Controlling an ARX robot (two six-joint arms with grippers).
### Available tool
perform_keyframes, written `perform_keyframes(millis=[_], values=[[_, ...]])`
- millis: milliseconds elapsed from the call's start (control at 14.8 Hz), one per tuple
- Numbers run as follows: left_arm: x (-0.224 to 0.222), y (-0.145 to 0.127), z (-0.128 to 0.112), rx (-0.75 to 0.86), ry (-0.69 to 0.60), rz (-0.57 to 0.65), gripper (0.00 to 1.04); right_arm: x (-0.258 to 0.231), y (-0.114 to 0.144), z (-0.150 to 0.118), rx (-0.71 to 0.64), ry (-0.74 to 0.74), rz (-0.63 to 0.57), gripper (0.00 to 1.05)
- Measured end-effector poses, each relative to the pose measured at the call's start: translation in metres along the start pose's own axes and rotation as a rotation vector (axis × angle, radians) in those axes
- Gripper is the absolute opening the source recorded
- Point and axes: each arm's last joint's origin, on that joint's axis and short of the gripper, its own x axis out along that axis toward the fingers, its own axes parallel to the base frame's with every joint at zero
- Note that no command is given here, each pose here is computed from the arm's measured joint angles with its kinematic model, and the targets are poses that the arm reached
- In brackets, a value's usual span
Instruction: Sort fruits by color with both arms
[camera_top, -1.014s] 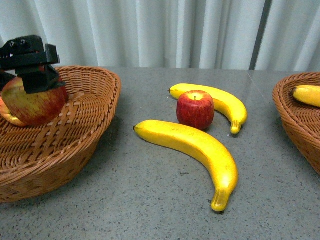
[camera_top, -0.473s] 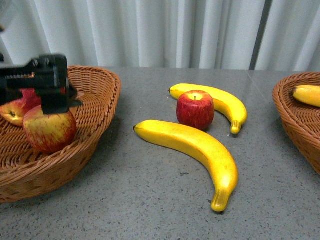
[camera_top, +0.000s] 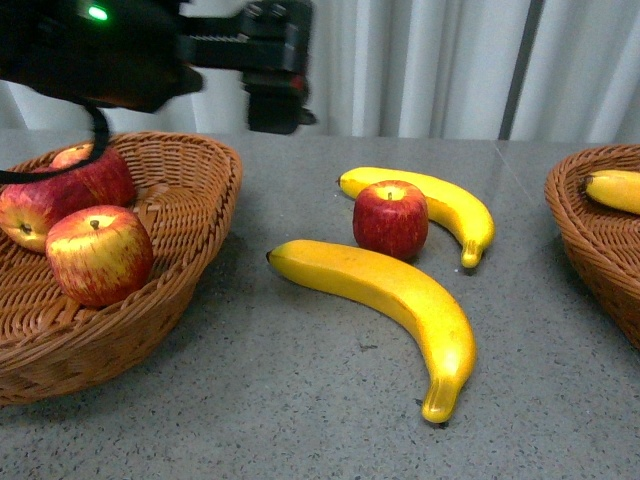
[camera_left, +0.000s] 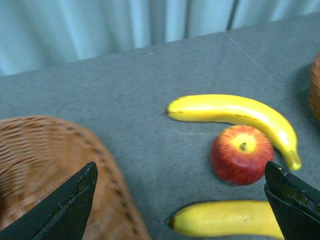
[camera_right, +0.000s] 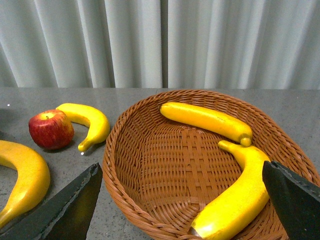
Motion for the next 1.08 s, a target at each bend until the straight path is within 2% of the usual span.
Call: perform_keyframes(millis=[135,405,541,608,676,743,946,1081], values=[[0.032,-0.022,0.000,0.091,0.040,-0.105,0.98,0.000,0.000,0.000,0.000,0.000,0.000,0.98],[0.087,-0.046,0.003,0.179,0.065,-0.206,0.98,0.000,0.000,0.000,0.000,0.000,0.000,0.98],[0.128,-0.049,-0.016,0.169,0.132,-0.246,0.98,0.000,0.000,0.000,0.000,0.000,0.000,0.98],[0.139,-0.045,-0.030,0.157,0.187,-0.239,0.98,0.000,0.000,0.000,0.000,0.000,0.000,0.98],[0.140,-0.043,-0.033,0.152,0.195,-0.239,0.98,0.000,0.000,0.000,0.000,0.000,0.000,0.98],[0.142,-0.041,-0.035,0.146,0.197,-0.245,0.96,0.000,0.000,0.000,0.000,0.000,0.000,0.98],[0.144,-0.040,-0.035,0.130,0.182,-0.254,0.71,0.000,0.000,0.000,0.000,0.000,0.000,0.98],[0.144,-0.040,-0.034,0.128,0.177,-0.253,0.66,0.000,0.000,0.000,0.000,0.000,0.000,0.98]])
